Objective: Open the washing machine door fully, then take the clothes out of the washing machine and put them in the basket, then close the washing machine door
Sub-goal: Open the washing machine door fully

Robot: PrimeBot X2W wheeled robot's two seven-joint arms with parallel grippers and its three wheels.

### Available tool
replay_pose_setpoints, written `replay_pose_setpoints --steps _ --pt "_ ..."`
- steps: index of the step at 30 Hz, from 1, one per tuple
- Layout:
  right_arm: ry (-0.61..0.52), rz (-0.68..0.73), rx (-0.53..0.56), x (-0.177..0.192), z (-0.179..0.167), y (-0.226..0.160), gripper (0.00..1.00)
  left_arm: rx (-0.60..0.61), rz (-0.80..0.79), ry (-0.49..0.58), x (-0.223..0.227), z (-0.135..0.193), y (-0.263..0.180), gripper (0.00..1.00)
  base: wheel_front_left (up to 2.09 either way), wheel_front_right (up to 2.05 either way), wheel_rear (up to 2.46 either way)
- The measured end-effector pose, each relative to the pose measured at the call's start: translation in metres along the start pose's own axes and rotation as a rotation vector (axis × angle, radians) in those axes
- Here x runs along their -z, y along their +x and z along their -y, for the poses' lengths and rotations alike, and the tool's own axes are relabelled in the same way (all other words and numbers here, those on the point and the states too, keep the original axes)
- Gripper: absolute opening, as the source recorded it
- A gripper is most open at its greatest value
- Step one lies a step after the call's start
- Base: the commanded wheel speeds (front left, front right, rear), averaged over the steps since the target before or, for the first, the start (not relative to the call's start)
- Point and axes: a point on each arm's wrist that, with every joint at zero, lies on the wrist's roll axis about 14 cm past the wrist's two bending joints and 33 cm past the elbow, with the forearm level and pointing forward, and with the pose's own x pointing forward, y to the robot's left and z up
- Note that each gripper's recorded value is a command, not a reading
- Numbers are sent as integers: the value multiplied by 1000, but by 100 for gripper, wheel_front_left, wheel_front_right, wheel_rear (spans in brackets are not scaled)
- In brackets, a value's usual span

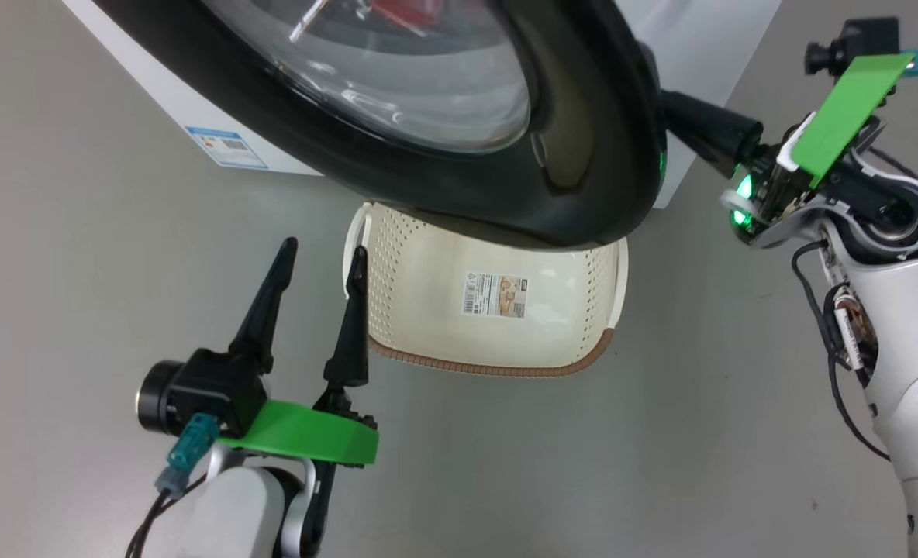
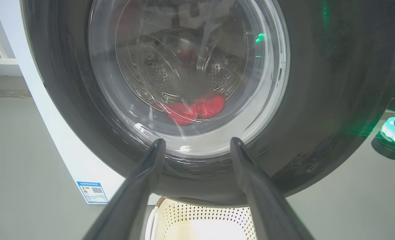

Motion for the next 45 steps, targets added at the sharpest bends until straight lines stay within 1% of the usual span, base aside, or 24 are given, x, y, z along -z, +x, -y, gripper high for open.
replay_pose_setpoints --steps 6,8,9,10,11,12,13,18,20,22,28,31,33,35,39,45 --pt "7 -4 12 8 0 -3 0 -3 4 -7 -3 0 -6 100 0 0 0" --pt "9 22 14 5 0 -3 0 1 12 -10 -5 1 -5 100 0 0 0" --pt "5 43 20 3 0 -4 7 5 19 -12 -8 2 -5 100 0 0 0" --pt "-1 58 25 1 1 -5 36 11 25 -16 -9 4 -4 100 0 0 0" --pt "-1 79 28 -2 1 -6 47 13 30 -17 -11 5 -3 100 0 0 0" --pt "3 104 29 -5 2 -9 76 15 32 -19 -11 5 -3 100 0 0 0" --pt "8 131 32 -9 4 -12 100 16 33 -21 -12 6 -3 100 0 0 0" --pt "4 248 55 -25 11 -31 100 22 29 -26 -9 9 -4 100 0 0 0" --pt "-28 293 69 -30 11 -40 100 33 34 -23 -10 11 -3 100 0 0 0" --pt "-87 337 94 -36 12 -51 100 40 36 -27 -11 14 -2 100 0 0 0" --pt "-318 430 204 -39 19 -83 100 52 34 -27 -9 19 0 100 0 0 0" --pt "-475 459 267 -35 23 -98 100 70 35 -32 -8 24 1 100 0 0 0" --pt "-542 496 299 -37 26 -109 100 83 38 -37 -9 28 3 100 0 0 0" --pt "-636 508 341 -34 31 -119 100 91 42 -33 -10 31 4 100 0 0 0" --pt "-799 550 398 -34 35 -135 100 110 46 -41 -11 37 5 100 0 0 0" --pt "-1001 570 463 -28 39 -153 100 125 41 -47 -12 44 -2 100 0 0 0"
